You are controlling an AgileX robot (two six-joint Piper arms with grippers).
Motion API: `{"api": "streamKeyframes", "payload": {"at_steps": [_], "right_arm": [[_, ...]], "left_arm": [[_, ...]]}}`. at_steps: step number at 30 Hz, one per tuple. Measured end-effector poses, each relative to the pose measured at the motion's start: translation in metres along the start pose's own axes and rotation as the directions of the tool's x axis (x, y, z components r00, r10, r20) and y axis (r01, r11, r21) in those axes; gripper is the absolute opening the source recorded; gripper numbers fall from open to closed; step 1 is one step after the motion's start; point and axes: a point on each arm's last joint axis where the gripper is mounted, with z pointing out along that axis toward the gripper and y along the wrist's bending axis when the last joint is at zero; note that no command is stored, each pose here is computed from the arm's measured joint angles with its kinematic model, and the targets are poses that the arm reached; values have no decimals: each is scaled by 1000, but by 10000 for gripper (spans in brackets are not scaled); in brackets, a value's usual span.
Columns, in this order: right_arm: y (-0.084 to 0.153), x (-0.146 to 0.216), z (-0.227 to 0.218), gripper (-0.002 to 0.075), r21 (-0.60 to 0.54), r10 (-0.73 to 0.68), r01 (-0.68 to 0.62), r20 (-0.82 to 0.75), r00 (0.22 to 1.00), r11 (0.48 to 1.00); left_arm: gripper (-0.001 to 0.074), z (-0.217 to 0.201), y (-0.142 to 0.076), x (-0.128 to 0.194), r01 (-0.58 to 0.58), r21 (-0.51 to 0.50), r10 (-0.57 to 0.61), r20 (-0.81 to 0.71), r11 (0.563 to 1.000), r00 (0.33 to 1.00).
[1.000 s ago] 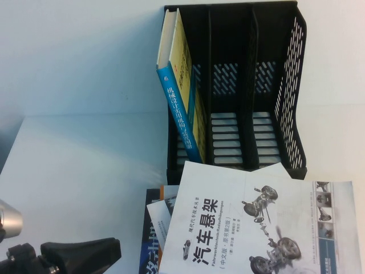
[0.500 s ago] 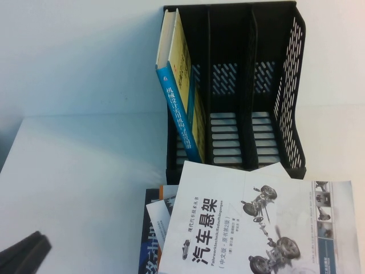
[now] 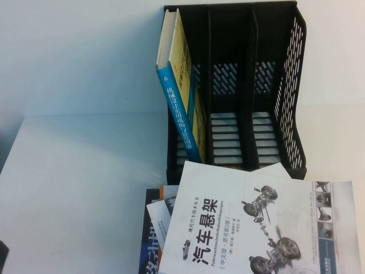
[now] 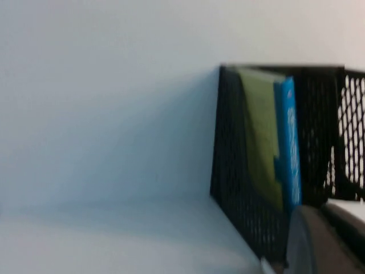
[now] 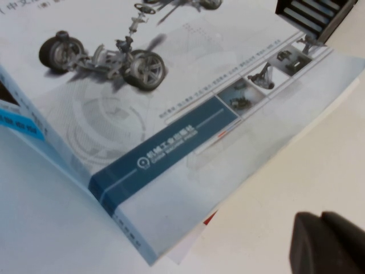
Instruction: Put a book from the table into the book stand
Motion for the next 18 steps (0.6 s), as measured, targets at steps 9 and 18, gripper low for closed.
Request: {"api": "streamKeyframes", "payload": {"at_steps": [9, 18], "right_arm": [[0, 0, 0, 3, 0, 0, 0, 0, 1000, 1000], [0, 0, 0, 3, 0, -4, 4, 0, 1000, 1000]], "left_arm": [[-4, -9, 26, 63, 260, -372, -390, -334, 891, 858], [-4, -11, 27, 71, 328, -419, -480, -335, 847, 811]]}}
